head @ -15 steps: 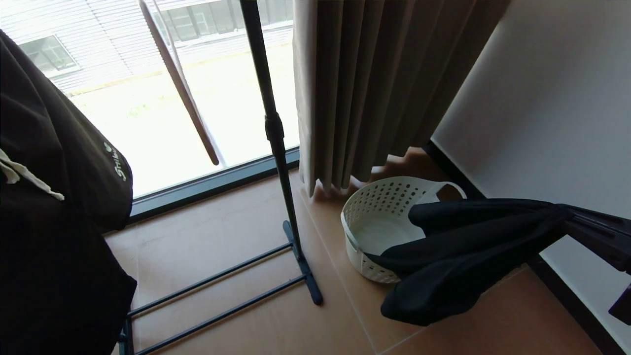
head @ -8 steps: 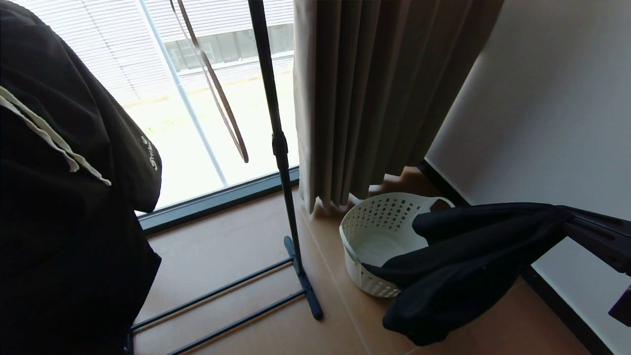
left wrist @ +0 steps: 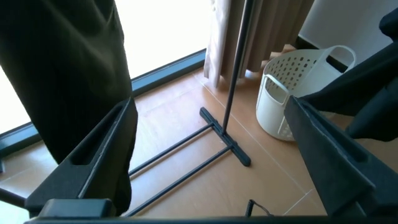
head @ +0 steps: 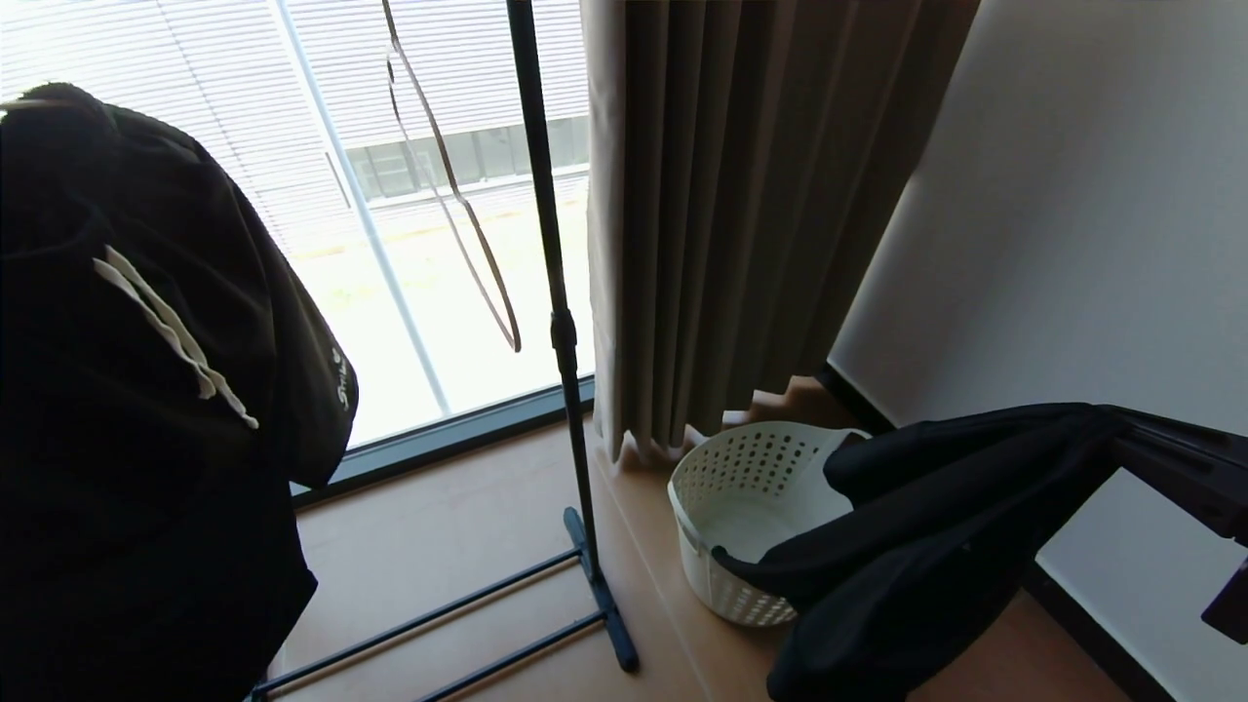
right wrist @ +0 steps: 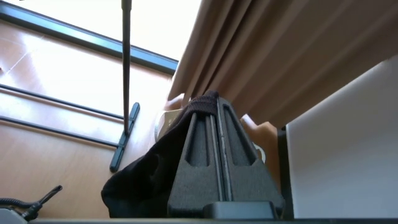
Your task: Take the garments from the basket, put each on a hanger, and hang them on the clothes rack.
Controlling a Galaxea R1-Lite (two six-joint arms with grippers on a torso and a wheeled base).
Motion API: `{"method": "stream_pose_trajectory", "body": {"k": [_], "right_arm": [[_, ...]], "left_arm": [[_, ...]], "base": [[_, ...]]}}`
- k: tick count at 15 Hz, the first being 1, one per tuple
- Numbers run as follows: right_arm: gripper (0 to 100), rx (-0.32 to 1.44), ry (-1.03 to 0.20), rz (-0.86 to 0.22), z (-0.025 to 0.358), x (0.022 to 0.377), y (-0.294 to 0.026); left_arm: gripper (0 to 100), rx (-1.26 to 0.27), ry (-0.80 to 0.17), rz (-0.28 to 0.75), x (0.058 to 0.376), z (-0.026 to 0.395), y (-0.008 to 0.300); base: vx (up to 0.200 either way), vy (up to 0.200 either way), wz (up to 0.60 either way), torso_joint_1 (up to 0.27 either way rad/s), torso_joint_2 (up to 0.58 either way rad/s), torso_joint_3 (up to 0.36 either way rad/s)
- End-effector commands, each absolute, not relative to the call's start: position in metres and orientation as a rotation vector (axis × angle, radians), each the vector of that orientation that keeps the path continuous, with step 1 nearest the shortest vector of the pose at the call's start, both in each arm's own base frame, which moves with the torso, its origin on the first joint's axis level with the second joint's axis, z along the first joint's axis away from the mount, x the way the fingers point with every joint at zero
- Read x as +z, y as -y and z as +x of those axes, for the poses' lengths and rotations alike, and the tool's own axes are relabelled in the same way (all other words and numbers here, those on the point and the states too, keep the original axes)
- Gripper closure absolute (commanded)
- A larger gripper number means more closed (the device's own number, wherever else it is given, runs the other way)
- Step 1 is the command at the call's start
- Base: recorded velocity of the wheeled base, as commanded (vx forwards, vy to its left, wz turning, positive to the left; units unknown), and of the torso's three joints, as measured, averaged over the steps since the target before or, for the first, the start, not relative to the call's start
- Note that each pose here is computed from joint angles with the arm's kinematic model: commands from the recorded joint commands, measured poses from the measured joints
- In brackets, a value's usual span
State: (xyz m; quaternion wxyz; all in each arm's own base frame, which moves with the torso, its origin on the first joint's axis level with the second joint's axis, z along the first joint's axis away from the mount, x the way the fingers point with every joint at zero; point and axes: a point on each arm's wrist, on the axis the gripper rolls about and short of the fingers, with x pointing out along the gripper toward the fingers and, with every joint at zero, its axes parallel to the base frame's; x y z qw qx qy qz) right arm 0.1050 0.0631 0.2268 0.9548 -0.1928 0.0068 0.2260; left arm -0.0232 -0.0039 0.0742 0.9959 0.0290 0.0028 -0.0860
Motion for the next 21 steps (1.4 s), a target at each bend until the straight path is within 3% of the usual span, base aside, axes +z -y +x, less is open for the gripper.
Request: {"method": "stream_pose_trajectory", "body": {"k": [1,12,21], "right_arm": [[100,0.460,-0.021,-0.395,0.1061,0.2255,-0.0639],[100,0.463,-0.037,-0.399,0.1077,0.2219,-0.0649],[100,0.464,-0.045,-0.402,0.1069,0.2191,-0.0643]], "left_arm": [[0,-0.172,-0.006,0.057,0.0744,-0.0231,0.0039],[0,-0.174,-0.007,0.057,0.0742,-0.0231,0.0040],[0,-0.174,-0.007,0.057,0.0742,-0.0231,0.0040]], "base": [[0.000,0.000,0.00,0.159,-0.46,-0.095],[0.000,0.000,0.00,0.199,-0.53,-0.230],[0.000,0.000,0.00,0.010,-0.02,0.048]]}}
